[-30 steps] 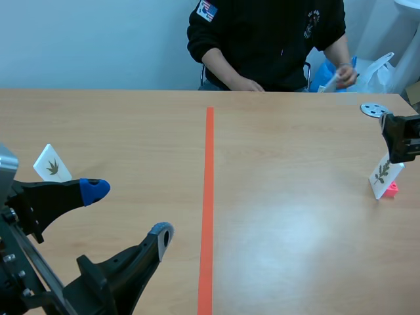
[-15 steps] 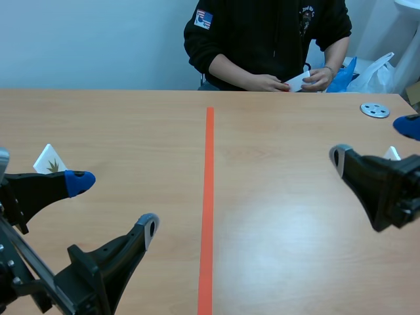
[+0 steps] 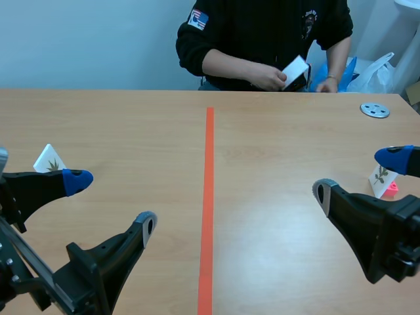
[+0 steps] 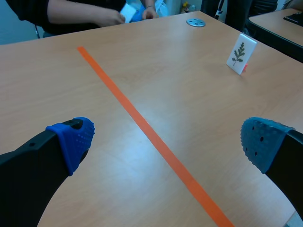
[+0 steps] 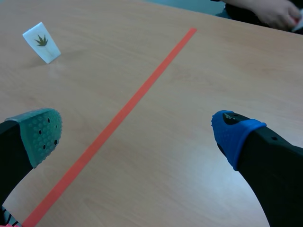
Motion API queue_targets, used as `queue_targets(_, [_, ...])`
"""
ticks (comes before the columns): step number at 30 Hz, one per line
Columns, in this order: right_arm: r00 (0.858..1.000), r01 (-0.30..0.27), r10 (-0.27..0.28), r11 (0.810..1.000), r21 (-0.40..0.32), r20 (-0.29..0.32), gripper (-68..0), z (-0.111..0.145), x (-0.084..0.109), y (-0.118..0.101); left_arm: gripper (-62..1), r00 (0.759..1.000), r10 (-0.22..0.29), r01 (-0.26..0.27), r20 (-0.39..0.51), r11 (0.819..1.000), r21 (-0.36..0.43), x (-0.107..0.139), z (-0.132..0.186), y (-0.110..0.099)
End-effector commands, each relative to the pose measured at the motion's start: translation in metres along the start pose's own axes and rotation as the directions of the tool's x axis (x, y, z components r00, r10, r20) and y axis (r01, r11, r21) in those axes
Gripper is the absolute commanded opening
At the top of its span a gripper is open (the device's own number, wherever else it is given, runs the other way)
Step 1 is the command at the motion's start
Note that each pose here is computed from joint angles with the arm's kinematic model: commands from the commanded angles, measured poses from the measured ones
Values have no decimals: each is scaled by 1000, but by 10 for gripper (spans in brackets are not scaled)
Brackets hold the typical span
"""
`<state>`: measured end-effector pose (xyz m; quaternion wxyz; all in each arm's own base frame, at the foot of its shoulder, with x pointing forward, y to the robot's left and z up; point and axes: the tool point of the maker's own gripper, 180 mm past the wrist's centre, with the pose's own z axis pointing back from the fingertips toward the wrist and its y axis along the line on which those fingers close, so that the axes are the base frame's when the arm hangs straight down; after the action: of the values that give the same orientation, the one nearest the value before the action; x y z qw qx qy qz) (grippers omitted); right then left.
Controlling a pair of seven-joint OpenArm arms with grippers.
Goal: Sort the leaf by its shape. The table is split by an orange tape line. A compound leaf with several leaflets goes to the left side, a simple leaf with one blade goes to the right side. Return to the home posture when a red brick is placed on the table.
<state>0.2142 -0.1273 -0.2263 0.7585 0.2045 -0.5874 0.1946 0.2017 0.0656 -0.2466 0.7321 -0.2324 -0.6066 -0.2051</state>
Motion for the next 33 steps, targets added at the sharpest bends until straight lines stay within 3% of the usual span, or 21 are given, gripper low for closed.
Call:
queue_targets(1, [999, -3, 3, 1000, 0, 36, 4, -1, 9, -3, 14, 999, 3, -3, 41, 1000, -9, 12, -1, -3])
queue_targets(33, [999, -7, 7, 1000, -4, 34, 4, -1, 9, -4, 14, 999, -7, 7, 41, 1000, -14, 12, -5, -1])
